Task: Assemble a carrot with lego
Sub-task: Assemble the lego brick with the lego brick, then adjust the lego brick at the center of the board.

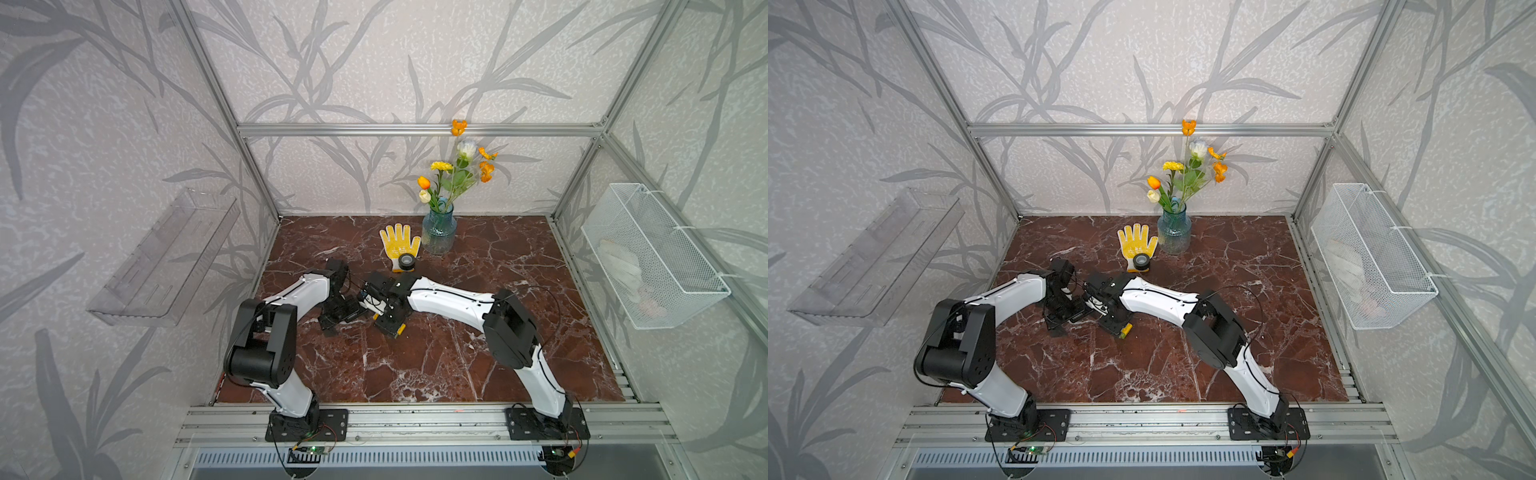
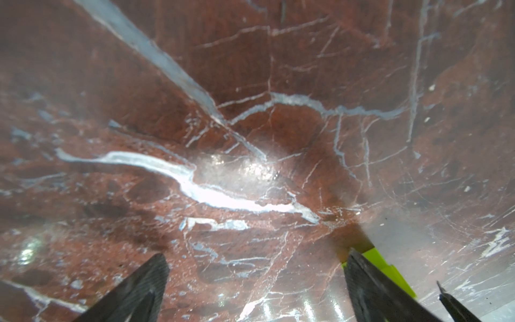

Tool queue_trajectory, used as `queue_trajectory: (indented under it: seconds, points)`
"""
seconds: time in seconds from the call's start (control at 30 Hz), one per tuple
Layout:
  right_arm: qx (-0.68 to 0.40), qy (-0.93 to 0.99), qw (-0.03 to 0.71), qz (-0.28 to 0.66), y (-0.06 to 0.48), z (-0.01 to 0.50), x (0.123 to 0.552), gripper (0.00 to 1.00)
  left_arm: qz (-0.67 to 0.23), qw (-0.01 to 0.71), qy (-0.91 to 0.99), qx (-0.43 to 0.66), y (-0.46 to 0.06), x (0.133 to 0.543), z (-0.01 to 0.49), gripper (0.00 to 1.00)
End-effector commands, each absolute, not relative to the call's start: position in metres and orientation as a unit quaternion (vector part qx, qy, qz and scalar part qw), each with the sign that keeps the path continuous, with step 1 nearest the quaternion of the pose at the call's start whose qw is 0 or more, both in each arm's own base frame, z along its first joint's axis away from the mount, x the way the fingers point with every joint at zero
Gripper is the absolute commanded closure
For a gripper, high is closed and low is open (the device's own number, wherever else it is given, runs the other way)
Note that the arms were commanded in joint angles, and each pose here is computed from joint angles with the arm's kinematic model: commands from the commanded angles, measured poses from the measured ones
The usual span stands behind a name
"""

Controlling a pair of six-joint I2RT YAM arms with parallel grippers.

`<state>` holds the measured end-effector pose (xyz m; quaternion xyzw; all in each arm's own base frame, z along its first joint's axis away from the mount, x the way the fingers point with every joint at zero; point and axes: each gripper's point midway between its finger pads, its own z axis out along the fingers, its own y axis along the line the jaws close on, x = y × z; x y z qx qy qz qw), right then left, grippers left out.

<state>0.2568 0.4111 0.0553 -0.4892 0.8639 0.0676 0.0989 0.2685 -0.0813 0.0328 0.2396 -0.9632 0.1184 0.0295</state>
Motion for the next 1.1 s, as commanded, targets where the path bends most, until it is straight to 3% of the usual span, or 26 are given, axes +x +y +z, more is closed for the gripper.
queue_trajectory:
  seconds: [0.0, 0.33, 0.9, 1.07]
  points:
    - [-0.501, 0.861, 0.075, 0.047, 0.393, 0.064, 0.249, 0.38, 0.133, 0.002, -0.963, 0.235, -0.079, 0.279, 0.058, 0.00]
    - [-0.510, 0.856, 0.067, 0.050, 0.395, 0.064, 0.247, 0.53, 0.132, -0.002, -0.961, 0.242, -0.070, 0.278, 0.066, 0.00]
    - [-0.515, 0.854, 0.028, 0.064, 0.387, 0.052, 0.239, 0.52, 0.135, 0.001, -0.961, 0.243, -0.070, 0.276, 0.066, 0.00]
    - [-0.514, 0.855, 0.028, 0.064, 0.387, 0.050, 0.240, 0.61, 0.135, 0.002, -0.960, 0.244, -0.070, 0.275, 0.064, 0.00]
